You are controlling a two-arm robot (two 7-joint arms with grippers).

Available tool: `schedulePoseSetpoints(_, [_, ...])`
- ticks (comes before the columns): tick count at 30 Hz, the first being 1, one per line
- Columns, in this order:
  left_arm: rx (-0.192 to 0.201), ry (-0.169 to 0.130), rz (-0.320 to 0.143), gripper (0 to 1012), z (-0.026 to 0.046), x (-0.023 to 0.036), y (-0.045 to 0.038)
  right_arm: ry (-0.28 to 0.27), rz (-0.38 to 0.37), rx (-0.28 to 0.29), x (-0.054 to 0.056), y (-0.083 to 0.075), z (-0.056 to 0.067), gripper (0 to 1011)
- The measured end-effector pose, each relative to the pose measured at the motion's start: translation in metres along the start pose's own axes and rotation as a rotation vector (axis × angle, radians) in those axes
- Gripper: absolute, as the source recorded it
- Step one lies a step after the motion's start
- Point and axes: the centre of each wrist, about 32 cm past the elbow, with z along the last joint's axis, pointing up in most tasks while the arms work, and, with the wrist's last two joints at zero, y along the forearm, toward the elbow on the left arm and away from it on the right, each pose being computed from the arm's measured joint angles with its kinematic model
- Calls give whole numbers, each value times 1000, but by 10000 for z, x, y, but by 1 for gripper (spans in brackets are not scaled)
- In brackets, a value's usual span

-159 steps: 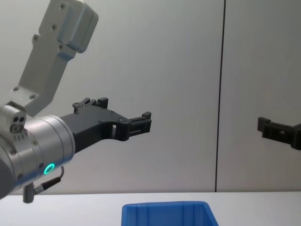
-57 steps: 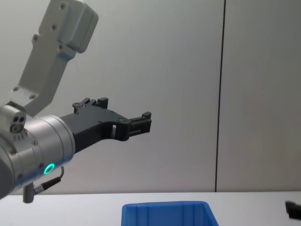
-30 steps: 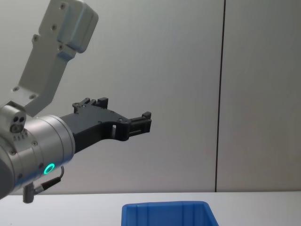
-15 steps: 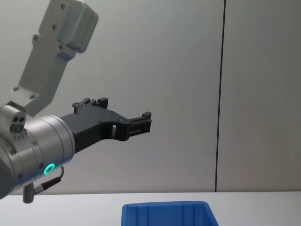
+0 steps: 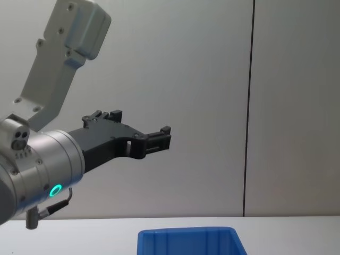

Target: Pick up the two dolls from the table and place them into the box.

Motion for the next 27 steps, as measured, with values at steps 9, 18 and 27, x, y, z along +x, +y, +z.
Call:
schedulePoseSetpoints(9, [0, 0, 0, 1001, 0, 0, 0, -14, 5, 43, -22, -14, 73, 234])
schedulePoseSetpoints(18, [0, 0, 0, 1001, 0, 0, 0, -21, 5, 117, -60, -66, 243, 186])
schedulePoseSetpoints(27, [0, 0, 0, 1001, 0, 0, 0, -37, 55, 220, -152, -95, 468, 143])
